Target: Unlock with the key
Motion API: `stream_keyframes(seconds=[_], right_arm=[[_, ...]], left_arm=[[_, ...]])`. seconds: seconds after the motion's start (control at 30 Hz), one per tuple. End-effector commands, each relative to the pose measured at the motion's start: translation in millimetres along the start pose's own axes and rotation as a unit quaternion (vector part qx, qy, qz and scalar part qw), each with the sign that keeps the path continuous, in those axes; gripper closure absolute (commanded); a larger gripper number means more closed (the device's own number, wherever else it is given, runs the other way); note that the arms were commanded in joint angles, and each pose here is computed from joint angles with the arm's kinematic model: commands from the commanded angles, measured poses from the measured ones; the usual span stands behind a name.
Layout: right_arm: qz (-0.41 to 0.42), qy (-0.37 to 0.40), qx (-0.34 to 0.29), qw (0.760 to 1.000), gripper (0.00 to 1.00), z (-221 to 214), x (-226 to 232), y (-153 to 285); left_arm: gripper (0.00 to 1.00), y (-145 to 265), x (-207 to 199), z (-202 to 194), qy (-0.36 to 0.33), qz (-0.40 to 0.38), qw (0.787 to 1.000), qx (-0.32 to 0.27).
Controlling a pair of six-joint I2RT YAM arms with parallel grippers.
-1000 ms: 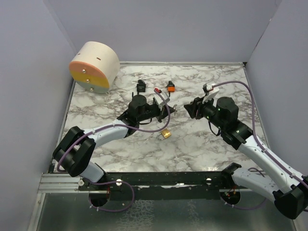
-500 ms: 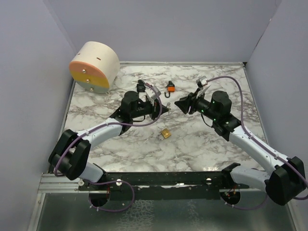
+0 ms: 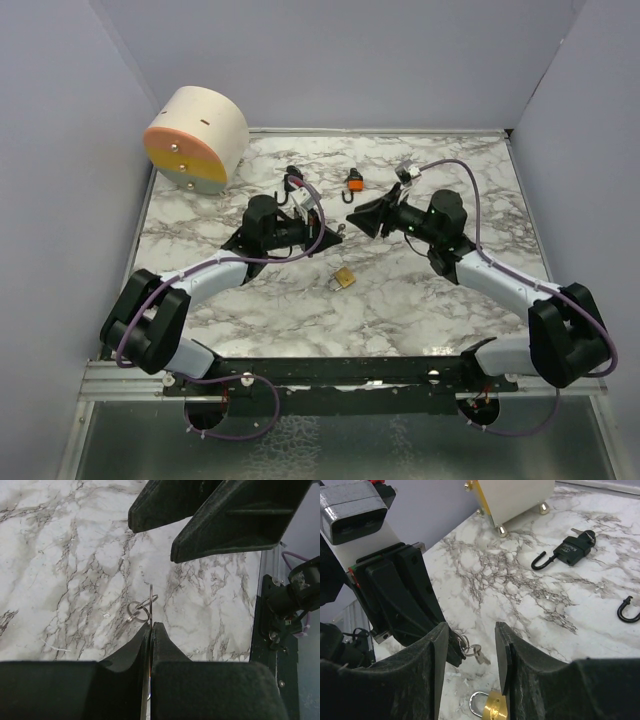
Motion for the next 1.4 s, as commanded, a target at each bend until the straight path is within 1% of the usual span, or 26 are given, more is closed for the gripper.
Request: stream_keyframes(seconds=[0.0, 0.17, 0.37, 0.6, 0.97, 1.23, 1.37], right_arm=[[0.060, 0.000, -0.023, 0.998, 0.57, 6, 8, -5], [0.082, -0.005, -0.014, 0.997, 0.58, 0, 6, -9], [0.095, -0.006, -0.011, 0.995, 0.63, -3, 8, -9], [0.117, -0.006, 0.000, 0.993, 0.66, -7, 9, -10], [0.139, -0.013, 0.019, 0.990, 0.67, -15, 6, -14], [0.143, -0.017, 0.021, 0.989, 0.85, -15, 6, -16], [0.145, -0.019, 0.023, 0.989, 0.93, -16, 6, -16]], left_arm=[[1.00, 4, -9, 14, -0.006, -0.042, 0.999, -0.033], [1.00, 2, -11, 17, -0.004, -0.057, 0.998, -0.039], [1.00, -2, -10, 20, 0.002, -0.067, 0.997, -0.043], [1.00, -4, -9, 22, 0.005, -0.069, 0.997, -0.046], [1.00, -6, -10, 28, 0.003, -0.079, 0.996, -0.050], [1.00, -7, -13, 27, 0.001, -0.084, 0.995, -0.049], [1.00, -7, -13, 28, 0.000, -0.083, 0.995, -0.050]])
Point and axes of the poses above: each gripper's point midway between its finger pads, its own y axis back along the fingers, its own x axis along the line the jaws close on, z = x × y, the point moved 7 cm from there along y, back along the fingers, and after that the axes turned 10 degrees about -y, right-handed, at the moved point
